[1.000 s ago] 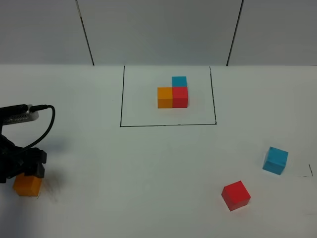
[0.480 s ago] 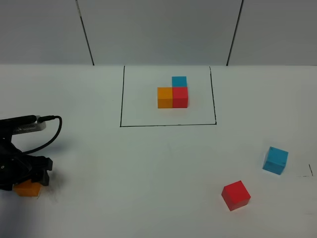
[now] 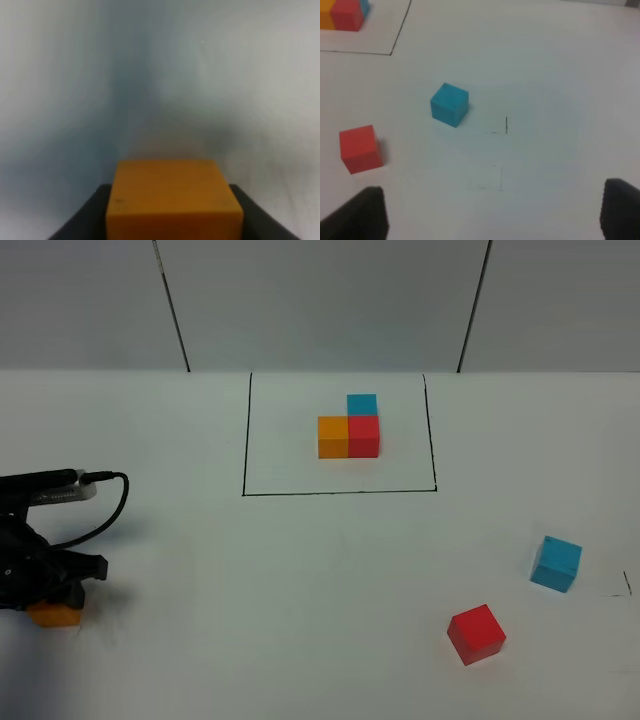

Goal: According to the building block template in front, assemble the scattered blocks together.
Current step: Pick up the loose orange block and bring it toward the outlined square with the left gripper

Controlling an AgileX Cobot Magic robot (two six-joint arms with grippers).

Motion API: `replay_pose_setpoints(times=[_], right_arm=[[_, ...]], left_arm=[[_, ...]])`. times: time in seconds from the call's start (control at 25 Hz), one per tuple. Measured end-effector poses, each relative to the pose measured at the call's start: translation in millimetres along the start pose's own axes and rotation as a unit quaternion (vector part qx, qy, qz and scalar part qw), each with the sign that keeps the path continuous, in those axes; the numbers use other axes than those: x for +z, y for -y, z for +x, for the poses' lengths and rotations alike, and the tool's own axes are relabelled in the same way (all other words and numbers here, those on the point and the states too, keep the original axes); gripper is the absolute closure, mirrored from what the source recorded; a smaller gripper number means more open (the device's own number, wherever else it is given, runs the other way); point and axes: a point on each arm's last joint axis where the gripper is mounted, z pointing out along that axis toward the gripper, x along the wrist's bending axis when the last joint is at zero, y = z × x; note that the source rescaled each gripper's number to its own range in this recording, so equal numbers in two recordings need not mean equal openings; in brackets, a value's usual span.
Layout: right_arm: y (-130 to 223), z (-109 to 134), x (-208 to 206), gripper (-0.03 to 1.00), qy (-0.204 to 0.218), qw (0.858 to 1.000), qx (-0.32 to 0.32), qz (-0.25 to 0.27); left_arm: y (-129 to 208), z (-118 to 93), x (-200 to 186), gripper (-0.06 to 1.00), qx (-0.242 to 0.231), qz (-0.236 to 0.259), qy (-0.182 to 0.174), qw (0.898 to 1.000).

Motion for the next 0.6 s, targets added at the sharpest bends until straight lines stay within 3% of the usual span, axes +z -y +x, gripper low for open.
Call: replay_pose_setpoints(times=[0.12, 0.28, 0.44, 0.6], right_arm=[[0, 0, 0, 0.24, 0.000, 1.000, 0.000, 0.000], [0, 0, 0, 0.24, 0.000, 1.000, 0.000, 0.000], [0, 0, 0, 0.24, 0.000, 1.000, 0.000, 0.000], [0, 0, 0, 0.24, 0.000, 1.000, 0.000, 0.000]], left_arm=[[-19, -20, -13, 0.92, 0.107, -0.007, 0.009, 0.994], [-42, -72, -40, 0.92, 0.283, -0.020, 0.044, 0.958], [-53, -135, -68, 0.92, 0.453, -0.034, 0.077, 0.888], [-55, -186, -72, 0.92, 0.559, -0.022, 0.054, 0.827]])
